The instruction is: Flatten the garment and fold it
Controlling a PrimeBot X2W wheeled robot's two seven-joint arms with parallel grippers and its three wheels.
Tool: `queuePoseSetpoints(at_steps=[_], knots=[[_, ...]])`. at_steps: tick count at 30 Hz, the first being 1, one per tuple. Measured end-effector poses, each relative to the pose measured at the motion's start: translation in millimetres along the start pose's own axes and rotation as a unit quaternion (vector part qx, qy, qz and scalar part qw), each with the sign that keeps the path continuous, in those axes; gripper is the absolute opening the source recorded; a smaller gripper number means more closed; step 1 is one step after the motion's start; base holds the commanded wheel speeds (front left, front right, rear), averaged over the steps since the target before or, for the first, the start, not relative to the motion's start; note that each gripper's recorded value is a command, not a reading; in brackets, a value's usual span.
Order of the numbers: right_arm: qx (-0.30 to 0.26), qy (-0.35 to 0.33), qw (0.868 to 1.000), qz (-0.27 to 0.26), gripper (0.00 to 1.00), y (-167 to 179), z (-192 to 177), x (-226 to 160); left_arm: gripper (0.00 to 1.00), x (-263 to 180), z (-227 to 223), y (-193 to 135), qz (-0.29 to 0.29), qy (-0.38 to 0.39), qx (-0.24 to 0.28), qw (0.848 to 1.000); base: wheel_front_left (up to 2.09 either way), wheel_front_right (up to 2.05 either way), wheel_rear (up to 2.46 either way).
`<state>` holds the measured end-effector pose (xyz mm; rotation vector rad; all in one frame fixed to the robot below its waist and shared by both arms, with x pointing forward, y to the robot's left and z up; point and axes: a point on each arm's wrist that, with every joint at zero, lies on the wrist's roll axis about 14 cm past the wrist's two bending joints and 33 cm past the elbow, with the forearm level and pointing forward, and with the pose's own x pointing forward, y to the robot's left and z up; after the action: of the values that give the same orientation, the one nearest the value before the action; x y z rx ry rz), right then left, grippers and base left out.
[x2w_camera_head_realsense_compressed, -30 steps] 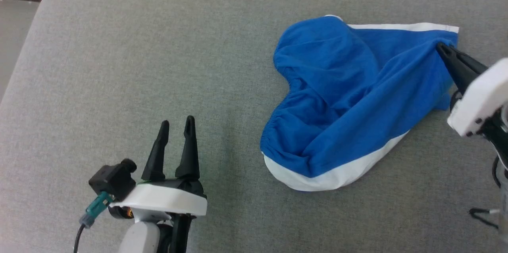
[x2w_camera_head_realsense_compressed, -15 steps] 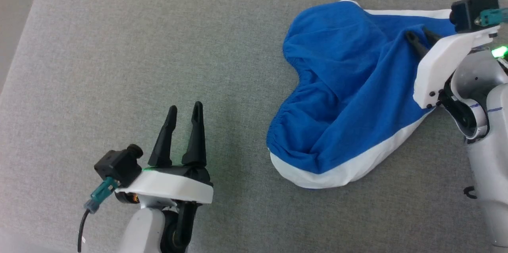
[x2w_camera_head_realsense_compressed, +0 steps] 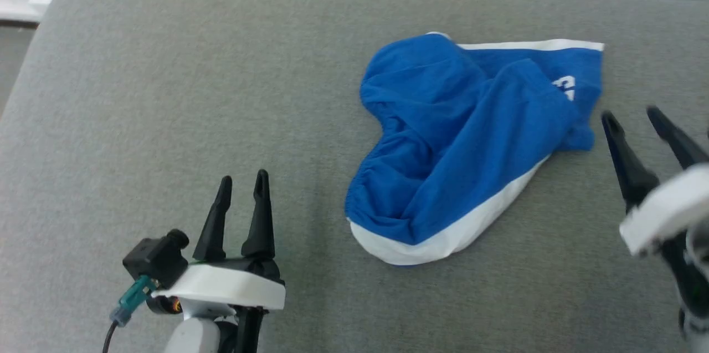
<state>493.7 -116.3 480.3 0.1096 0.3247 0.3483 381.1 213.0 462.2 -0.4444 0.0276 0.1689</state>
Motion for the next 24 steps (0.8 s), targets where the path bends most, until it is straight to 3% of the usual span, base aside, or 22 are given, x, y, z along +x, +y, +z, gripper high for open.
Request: queuePoseSetpoints(at_steps=[7, 11, 14, 18, 24], knots=[[0.027, -0.049, 0.994, -0.099, 1.0, -21.0, -30.3, -78.9, 1.0, -8.8, -2.8, -15.6, -0.027, 0.003, -0.004, 1.0, 0.0, 0.0, 0.0], [0.052, -0.051, 0.989, -0.129, 1.0, -31.3, -55.4, -107.8, 1.0, -17.8, -13.4, -22.0, -0.042, 0.02, 0.009, 0.999, 0.0, 0.0, 0.0], [0.078, -0.051, 0.987, -0.134, 1.0, -30.9, -69.0, -117.0, 1.0, -18.7, -17.2, -32.3, -0.062, 0.025, 0.015, 0.998, 0.0, 0.0, 0.0], [0.07, -0.067, 0.986, -0.136, 1.0, -30.3, -62.7, -119.5, 1.0, -18.4, -20.7, -51.9, -0.107, 0.037, 0.032, 0.993, 0.0, 0.0, 0.0], [0.061, -0.071, 0.986, -0.135, 1.0, -31.8, -58.0, -113.8, 1.0, -13.7, -46.5, -72.0, -0.179, 0.131, 0.087, 0.971, 0.0, 0.0, 0.0]])
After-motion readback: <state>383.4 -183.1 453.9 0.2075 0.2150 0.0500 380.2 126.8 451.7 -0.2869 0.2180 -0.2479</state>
